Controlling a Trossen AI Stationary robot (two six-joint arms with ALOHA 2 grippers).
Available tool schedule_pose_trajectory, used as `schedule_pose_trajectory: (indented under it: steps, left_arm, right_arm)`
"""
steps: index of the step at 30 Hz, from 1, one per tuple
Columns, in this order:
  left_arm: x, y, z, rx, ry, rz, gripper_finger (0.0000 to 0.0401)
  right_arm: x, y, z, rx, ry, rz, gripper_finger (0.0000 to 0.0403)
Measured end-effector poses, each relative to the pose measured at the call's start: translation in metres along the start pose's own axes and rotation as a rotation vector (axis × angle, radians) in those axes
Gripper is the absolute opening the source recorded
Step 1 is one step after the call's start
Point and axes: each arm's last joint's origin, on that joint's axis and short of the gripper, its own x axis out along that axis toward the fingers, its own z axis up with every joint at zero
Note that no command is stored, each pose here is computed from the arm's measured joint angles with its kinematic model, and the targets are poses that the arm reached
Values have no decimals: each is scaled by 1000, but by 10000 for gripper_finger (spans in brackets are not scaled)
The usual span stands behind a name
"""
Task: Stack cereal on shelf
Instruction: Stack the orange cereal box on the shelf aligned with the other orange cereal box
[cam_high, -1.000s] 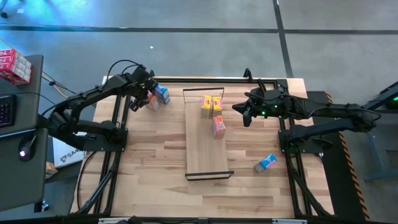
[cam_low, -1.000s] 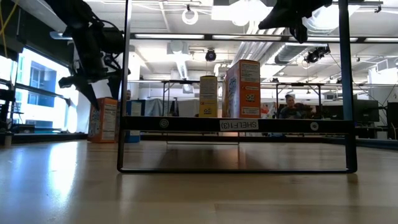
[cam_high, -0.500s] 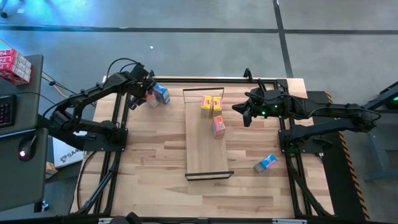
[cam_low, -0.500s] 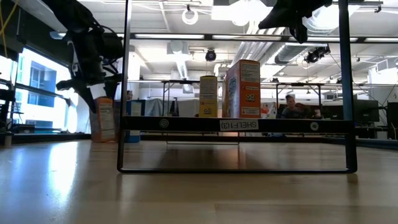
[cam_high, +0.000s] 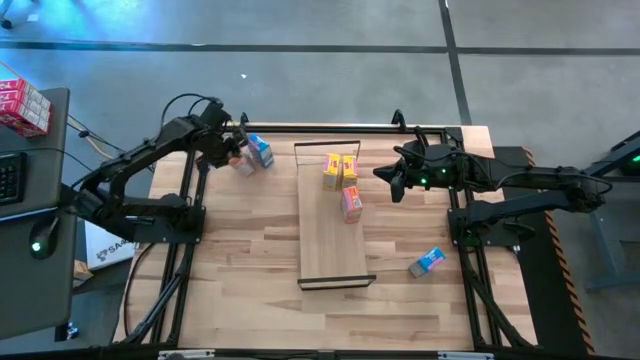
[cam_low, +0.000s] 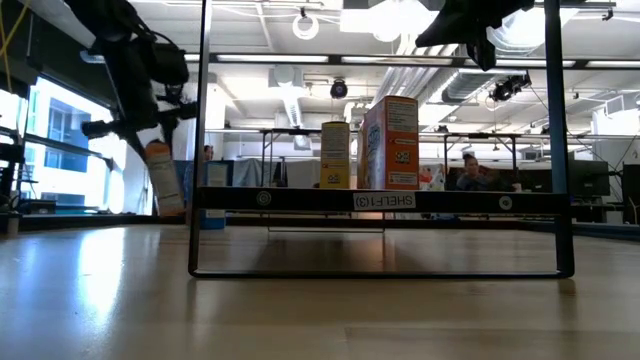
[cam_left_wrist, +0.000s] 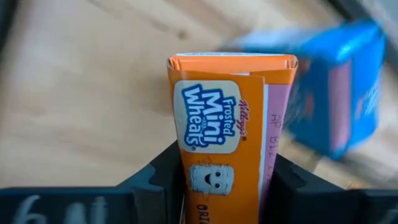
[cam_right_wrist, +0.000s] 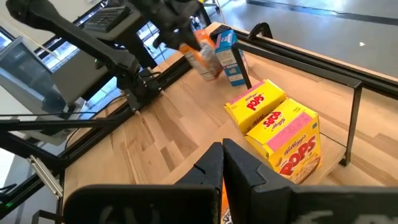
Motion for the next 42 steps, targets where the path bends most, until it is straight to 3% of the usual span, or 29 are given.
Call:
schedule_pose_trajectory:
  steps: [5,12,17,23,28,32,42]
  left_arm:
    - [-26,21,-19,125,91,22,133]
    - [-59,25,-60,243,269,-194,133]
    - [-81,6,-92,356,299,-251,133]
    - [-95,-48,-136,508,267,-405,133]
    - [-77,-80,-173,666,259,-332,133]
    - [-56,-97,-191,694,222,-288,133]
    - [-6,-125,-220,738,182,-330,135]
  right_arm:
    - [0,0,0,0,0,0,0]
    - [0,0,0,19,-1,-1,0]
    - [0,0,0,36,-7,-10,0]
    - [0,-1,1,47,-30,-44,0]
    - [0,-1,1,64,-30,-43,0]
    - [0,-1,1,87,-33,-47,0]
    - [0,-1,1,90,-36,-45,0]
